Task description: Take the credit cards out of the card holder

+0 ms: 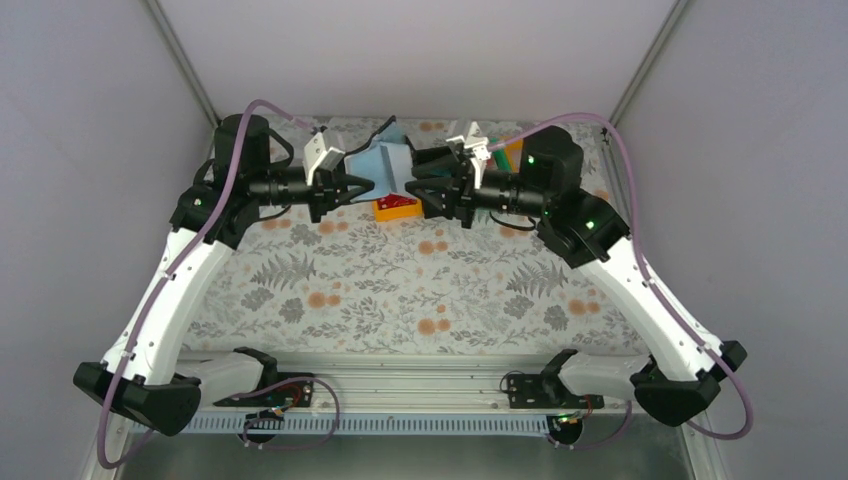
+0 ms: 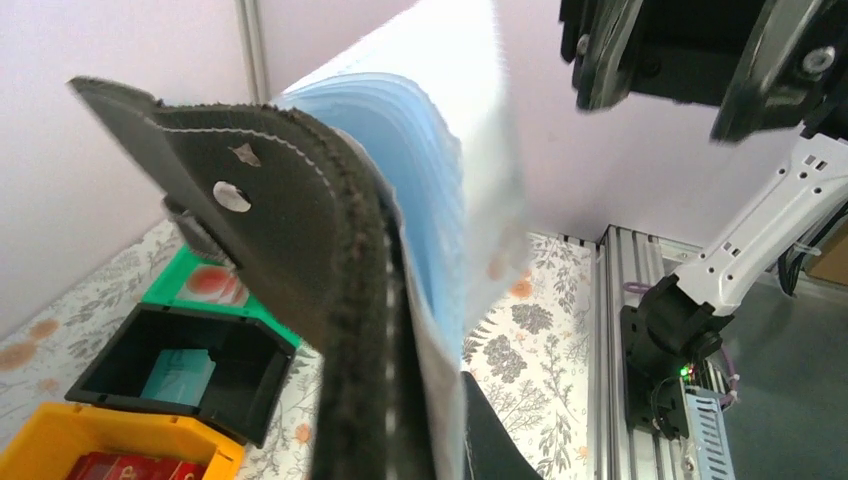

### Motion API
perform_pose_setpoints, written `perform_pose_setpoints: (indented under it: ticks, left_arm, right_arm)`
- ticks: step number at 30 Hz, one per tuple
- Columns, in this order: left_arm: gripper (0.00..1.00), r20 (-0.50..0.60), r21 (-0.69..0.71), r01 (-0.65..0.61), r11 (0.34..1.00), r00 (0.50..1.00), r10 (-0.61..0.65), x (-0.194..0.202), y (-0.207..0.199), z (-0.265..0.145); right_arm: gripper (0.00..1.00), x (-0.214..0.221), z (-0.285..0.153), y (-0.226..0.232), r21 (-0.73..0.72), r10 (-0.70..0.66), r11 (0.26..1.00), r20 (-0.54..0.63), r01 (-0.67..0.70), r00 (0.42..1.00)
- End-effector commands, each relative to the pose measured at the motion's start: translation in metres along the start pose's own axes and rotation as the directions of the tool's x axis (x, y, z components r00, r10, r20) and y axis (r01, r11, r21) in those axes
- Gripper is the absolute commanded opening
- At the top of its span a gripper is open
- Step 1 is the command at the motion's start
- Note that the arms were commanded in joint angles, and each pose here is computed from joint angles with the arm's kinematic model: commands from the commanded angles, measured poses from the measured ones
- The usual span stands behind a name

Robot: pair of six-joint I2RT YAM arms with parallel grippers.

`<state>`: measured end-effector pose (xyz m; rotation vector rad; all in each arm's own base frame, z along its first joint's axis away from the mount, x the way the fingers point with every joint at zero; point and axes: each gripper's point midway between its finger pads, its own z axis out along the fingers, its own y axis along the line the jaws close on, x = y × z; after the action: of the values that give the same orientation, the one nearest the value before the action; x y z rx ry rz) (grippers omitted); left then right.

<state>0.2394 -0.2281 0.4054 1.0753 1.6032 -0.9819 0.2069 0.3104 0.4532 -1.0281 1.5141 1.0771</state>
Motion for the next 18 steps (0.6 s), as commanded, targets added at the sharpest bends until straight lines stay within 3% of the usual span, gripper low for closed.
perform_pose_setpoints:
  ticks: [1,9,13,18]
  left_arm:
    - [0.02,0.023,-0.009,-0.093,0.996,0.995,0.093,-0.013,-0.003,-0.005]
    - [0.02,0.021,-0.02,-0.166,0.986,0.986,0.167,-0.023,-0.003,-0.008]
    - [0.02,0.012,0.002,-0.261,0.965,0.965,0.261,-0.026,-0.011,-0.012]
    - [0.02,-0.021,0.038,-0.425,0.904,0.904,0.426,-0.026,-0.026,-0.021]
  right_arm:
    - [0.32,-0.003,-0.016,-0.008,0.077,-0.057,0.995,0.009,0.056,0.998]
    - [0.35,-0.01,-0.012,-0.015,0.065,-0.057,0.996,0.023,0.056,0.998]
    - [0.45,-0.02,-0.018,-0.012,0.048,-0.078,0.996,0.069,0.075,0.995]
    - [0.57,-0.02,-0.016,-0.001,-0.06,-0.088,0.994,0.086,0.093,0.992]
